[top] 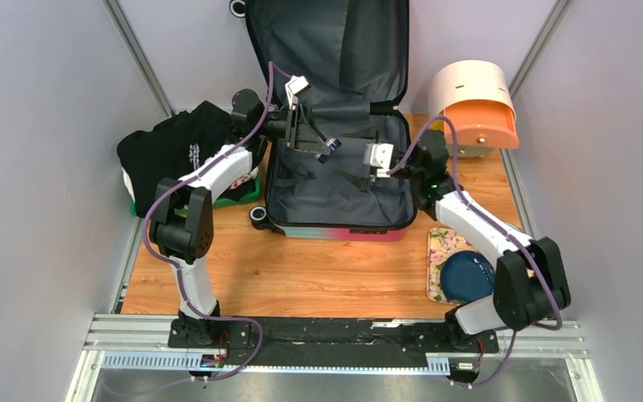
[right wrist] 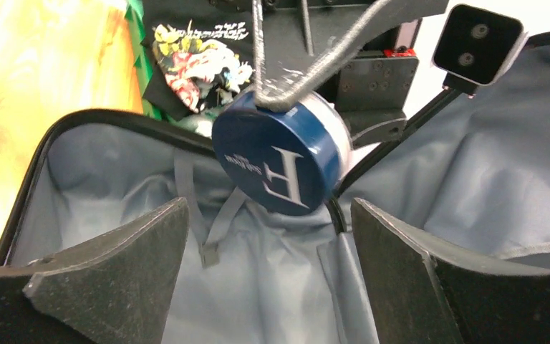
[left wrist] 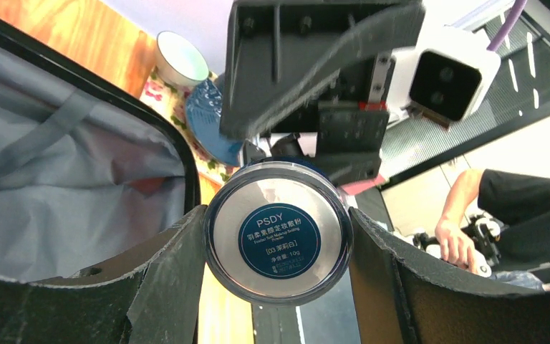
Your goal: Open, take out, and arrange the luggage
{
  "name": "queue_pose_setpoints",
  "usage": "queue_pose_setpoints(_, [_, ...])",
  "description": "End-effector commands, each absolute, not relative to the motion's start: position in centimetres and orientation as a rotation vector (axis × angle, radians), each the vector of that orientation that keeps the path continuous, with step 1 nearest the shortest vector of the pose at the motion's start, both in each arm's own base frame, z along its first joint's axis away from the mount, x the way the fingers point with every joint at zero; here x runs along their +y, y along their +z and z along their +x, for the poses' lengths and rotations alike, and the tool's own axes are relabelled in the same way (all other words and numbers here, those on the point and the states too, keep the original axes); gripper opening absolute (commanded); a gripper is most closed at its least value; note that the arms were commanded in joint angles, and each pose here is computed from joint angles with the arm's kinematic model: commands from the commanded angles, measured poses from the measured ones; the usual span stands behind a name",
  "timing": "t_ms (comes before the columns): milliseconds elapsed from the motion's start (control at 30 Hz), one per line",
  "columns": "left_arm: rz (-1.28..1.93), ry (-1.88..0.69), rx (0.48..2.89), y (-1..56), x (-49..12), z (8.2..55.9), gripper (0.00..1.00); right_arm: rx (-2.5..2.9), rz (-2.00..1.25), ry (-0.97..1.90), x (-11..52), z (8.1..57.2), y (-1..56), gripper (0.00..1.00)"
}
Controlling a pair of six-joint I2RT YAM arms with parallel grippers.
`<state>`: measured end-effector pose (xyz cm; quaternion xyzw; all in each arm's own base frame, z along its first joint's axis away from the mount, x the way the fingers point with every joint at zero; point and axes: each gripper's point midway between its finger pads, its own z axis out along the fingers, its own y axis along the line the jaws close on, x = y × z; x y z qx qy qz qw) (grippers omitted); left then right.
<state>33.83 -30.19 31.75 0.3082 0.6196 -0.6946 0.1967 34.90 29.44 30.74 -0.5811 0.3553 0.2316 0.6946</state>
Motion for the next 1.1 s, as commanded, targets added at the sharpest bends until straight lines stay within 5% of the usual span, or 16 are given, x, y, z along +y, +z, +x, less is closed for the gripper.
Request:
queue_pose_setpoints(0, [1.066,-1.927,1.663,32.6,-29.4,31.1,0.03,0.782,-1.466,0.53,26.3,32.5,32.2,0.89])
queue_pose_setpoints(733, [1.227,-2.009,1.671,30.9,-30.6,27.0,0.06,0.755,-1.663,0.777,28.3,29.5,31.9,0.75])
queue_pose_setpoints(933, [1.219,-2.014,1.677,30.7,-30.6,26.9,0.07,0.736,-1.68,0.786,28.5,29.4,31.9,0.55])
queue_pose_setpoints(1067, [1.232,-2.013,1.668,30.8,-30.8,26.6,0.07,0.737,-1.706,0.796,28.4,29.3,31.4,0.51])
